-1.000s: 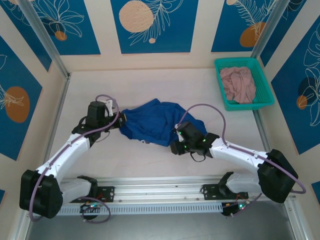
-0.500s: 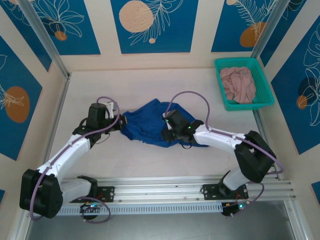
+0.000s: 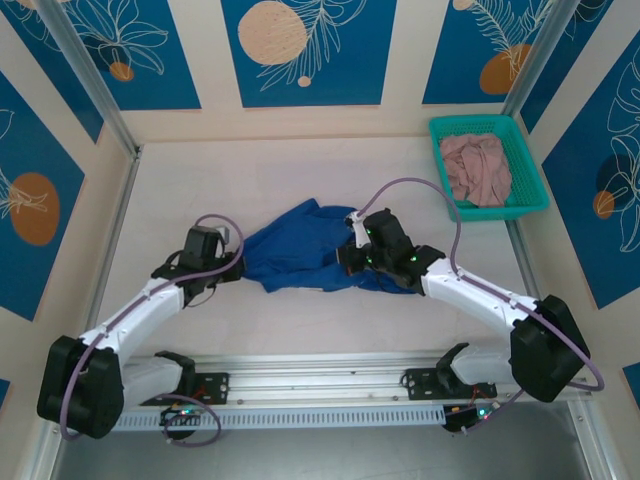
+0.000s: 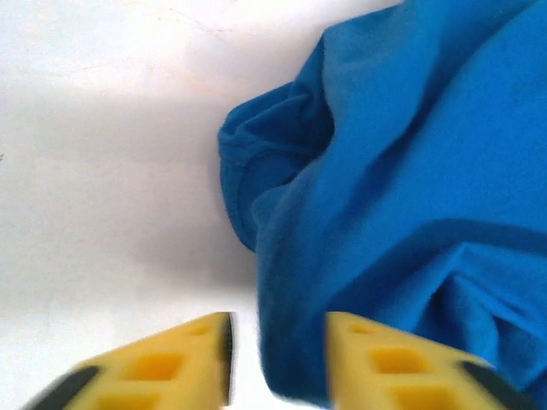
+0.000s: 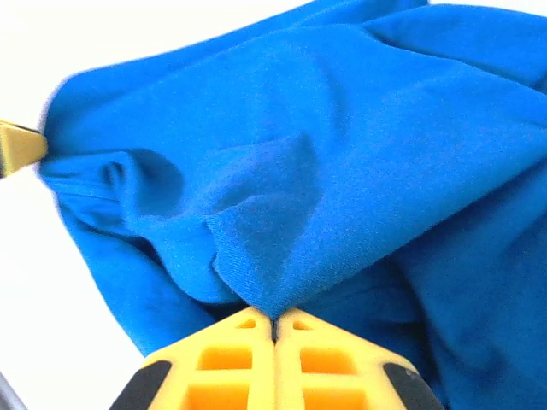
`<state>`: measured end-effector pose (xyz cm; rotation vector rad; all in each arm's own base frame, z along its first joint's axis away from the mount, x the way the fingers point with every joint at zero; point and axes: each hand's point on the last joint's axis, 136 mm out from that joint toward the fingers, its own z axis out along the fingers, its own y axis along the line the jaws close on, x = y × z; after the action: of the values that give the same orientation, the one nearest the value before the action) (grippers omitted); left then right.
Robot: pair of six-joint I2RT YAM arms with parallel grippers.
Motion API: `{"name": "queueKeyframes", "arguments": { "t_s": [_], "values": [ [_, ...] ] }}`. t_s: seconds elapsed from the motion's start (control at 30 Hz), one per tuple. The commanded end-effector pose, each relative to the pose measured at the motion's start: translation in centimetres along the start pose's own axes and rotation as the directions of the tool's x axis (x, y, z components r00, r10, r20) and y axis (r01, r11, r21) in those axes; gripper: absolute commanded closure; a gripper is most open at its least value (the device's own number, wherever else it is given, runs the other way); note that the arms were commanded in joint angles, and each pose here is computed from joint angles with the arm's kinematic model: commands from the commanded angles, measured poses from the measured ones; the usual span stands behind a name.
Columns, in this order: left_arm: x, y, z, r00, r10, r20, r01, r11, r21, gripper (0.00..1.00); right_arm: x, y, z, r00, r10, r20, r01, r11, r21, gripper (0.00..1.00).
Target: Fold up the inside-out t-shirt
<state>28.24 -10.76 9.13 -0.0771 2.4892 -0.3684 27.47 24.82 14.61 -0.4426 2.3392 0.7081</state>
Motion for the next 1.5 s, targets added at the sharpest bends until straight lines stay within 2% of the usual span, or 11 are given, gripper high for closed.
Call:
{"name": "queueKeyframes", "arguments": {
  "t_s": [0.0,0.13,0.3,0.4,0.57,0.7,0.8,0.9,1.13,1.33,1.47],
  "values": [
    [-1.8,-0.9,-2.1,0.985,0.138,0.106,-0.132,0.989,-0.068,0.48,-0.3,1.4,-0.3,1.0,0.028,0.008,-0.027,0.994,-0.103,1.0],
    [-3.2,-5.3,-3.6,0.935,0.277,0.219,-0.282,0.959,-0.012,0.33,-0.3,1.5,-0.4,0.999,0.036,0.01,-0.034,0.992,-0.12,1.0],
    [-1.5,-13.4,-2.5,0.877,0.429,0.214,-0.474,0.845,0.248,0.31,-0.3,1.3,-0.5,0.999,0.041,0.012,-0.04,0.992,-0.116,1.0],
    [-0.6,-15.9,-1.2,0.842,0.505,0.191,-0.54,0.784,0.306,0.31,-0.2,1.2,-0.7,0.999,0.04,0.013,-0.039,0.993,-0.112,1.0],
    [0.1,-17.9,1.4,0.822,0.55,0.147,-0.562,0.741,0.367,0.34,0.1,0.8,-1.0,0.999,0.041,0.016,-0.039,0.994,-0.099,1.0],
    [1.0,-18.5,3.5,0.816,0.57,0.094,-0.555,0.729,0.4,0.45,0.1,0.4,-1.4,0.999,0.039,0.022,-0.037,0.995,-0.088,1.0],
    [0.2,-18.6,4.5,0.819,0.569,0.078,-0.553,0.745,0.372,0.7,0.3,0.0,-1.7,1.0,0.012,0.024,-0.011,0.998,-0.063,1.0],
    [-1.0,-20.3,2.8,0.841,0.534,0.08,-0.511,0.739,0.439,0.98,0.5,-1.3,-2.3,0.999,-0.039,0.02,0.039,0.999,0.013,1.0],
    [-3.9,-23.9,-7.9,0.92,0.384,0.081,-0.335,0.663,0.669,1.0,-0.8,-3.3,-4.7,0.98,-0.187,0.064,0.17,0.963,0.209,1.0],
    [-4.1,-24.1,-10.1,0.926,0.377,0.034,-0.282,0.628,0.726,1.0,-2.2,-4.3,-5.7,0.979,-0.188,0.083,0.156,0.942,0.296,0.99],
    [-4.2,-24.3,-10.1,0.926,0.377,0.028,-0.271,0.609,0.745,1.0,-2.0,-5.2,-5.9,0.991,-0.133,0.028,0.115,0.927,0.356,0.88]
  ]
}}
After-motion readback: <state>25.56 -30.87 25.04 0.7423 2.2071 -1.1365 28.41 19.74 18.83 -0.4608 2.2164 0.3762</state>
